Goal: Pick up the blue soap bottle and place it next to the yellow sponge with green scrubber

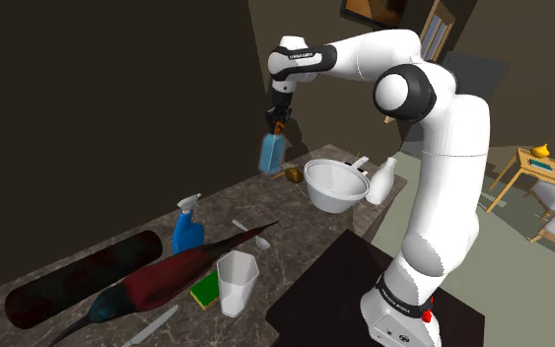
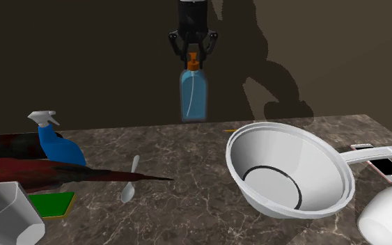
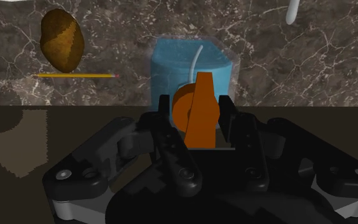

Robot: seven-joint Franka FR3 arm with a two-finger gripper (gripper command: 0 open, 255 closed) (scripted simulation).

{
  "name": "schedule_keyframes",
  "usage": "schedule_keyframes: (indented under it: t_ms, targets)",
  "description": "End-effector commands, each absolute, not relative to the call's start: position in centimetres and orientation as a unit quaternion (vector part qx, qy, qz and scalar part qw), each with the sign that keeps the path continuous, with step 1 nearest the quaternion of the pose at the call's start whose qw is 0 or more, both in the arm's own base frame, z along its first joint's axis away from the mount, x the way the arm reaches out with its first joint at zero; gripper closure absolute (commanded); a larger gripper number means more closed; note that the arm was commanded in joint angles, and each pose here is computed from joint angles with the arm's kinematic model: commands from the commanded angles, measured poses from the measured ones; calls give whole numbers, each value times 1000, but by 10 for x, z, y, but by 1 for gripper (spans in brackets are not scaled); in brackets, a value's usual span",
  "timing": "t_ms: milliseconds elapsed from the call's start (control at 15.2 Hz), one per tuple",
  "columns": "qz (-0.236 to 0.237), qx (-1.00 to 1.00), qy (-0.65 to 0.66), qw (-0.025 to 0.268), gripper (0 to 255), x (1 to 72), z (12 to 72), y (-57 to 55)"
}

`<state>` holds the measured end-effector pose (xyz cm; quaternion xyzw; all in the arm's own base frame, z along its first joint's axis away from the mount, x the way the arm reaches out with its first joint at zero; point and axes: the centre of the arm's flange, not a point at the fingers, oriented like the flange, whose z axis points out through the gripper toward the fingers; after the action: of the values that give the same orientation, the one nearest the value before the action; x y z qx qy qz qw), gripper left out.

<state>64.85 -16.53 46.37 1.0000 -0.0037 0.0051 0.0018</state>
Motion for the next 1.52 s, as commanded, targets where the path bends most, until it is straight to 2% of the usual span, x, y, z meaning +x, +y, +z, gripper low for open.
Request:
schedule_keyframes:
  t_ms: [0, 1452]
  targets:
    - [5, 1000, -4, 2, 255, 648, 475, -166]
    - [5, 1000, -4, 2, 255, 648, 591, -166]
